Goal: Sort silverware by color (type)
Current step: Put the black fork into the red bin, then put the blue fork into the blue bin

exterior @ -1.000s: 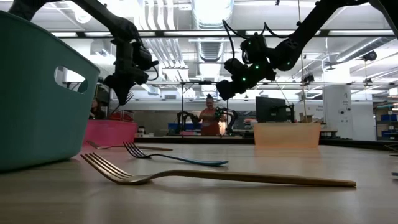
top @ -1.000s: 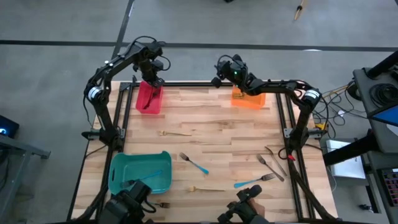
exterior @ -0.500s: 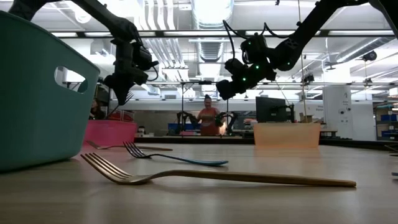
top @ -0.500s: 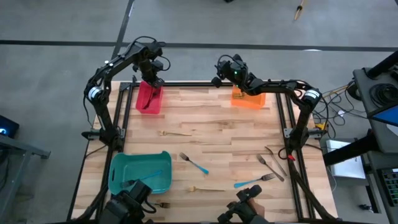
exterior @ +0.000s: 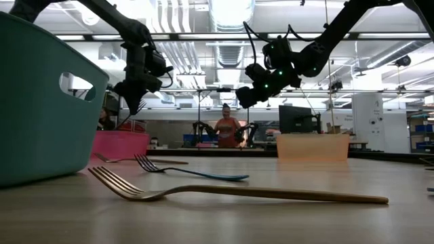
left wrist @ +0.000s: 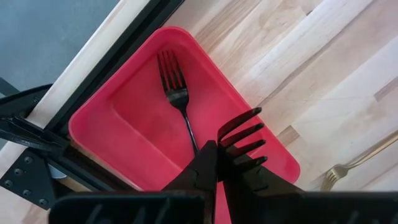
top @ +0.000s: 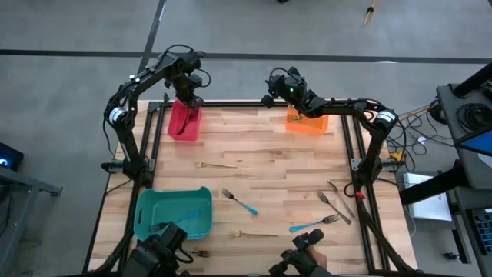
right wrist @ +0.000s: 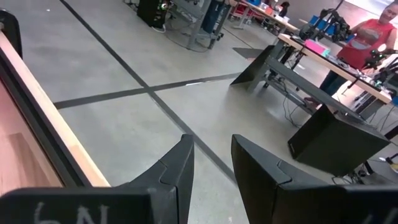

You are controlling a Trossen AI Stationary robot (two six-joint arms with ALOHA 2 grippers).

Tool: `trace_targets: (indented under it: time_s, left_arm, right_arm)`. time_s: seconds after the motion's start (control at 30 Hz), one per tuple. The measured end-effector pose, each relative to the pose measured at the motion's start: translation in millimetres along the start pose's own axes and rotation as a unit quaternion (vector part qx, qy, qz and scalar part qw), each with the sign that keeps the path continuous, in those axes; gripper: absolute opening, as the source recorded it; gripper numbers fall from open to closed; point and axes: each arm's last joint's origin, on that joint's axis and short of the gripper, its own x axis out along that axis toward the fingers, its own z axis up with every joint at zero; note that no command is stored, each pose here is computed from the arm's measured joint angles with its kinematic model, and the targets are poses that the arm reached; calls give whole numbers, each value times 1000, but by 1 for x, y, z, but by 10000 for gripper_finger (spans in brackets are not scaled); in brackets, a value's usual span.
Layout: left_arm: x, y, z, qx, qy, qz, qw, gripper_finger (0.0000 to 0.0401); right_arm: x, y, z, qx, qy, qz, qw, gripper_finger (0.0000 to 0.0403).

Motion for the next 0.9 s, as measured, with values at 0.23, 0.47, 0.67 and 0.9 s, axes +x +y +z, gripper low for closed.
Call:
trace_targets:
  time_s: [0.23,0.47,0.67,0.9]
  left_arm:
    - [0,0,0,3,0,0,1000,0]
    - [0,0,0,3,0,0,1000,0]
    - [0,0,0,-6,2,0,1000,8]
    - [0,0,-1,-7,3,0,1000,51]
  right_arm:
    - [-3,0,3,4,1,3,1000,98]
    - [-4,1,1,0,17,9,1000,98]
    - [-5,0,2,-4,18,9,1000,98]
    - [-5,1,0,-6,28,13,1000,98]
